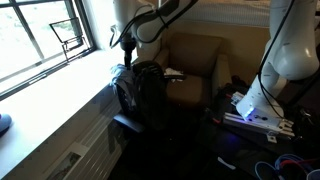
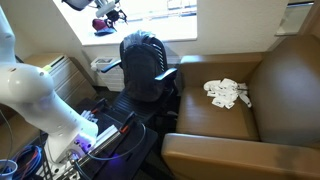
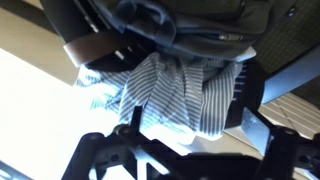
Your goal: Remove the grey cloth from the backrest of the chair and put it on the brown sofa
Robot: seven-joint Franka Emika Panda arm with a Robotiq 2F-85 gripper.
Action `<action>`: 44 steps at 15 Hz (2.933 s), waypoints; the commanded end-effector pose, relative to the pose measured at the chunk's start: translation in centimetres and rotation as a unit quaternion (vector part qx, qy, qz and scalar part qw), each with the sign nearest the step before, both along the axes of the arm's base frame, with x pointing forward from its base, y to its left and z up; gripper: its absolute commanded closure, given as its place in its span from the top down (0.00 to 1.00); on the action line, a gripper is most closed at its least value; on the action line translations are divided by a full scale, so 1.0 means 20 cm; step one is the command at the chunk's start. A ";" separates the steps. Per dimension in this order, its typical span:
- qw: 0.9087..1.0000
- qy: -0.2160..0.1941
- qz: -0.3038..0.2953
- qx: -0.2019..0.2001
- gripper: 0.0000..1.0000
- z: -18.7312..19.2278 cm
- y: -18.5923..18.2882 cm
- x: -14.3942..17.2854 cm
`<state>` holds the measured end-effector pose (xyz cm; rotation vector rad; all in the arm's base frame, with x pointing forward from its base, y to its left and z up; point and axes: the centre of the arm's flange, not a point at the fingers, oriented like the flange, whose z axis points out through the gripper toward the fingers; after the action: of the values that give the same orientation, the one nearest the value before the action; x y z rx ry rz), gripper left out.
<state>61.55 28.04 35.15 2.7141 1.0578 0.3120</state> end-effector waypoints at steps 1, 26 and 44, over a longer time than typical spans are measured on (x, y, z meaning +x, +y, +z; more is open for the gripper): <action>0.997 -0.047 -0.007 -0.058 1.00 -0.13 0.30 0.32; 0.982 -0.030 -0.186 0.004 0.19 -0.48 -0.10 0.42; 0.923 -0.308 -0.226 -0.040 0.02 1.36 -0.30 -0.01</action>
<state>66.58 23.45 57.45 2.5158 0.2831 0.8284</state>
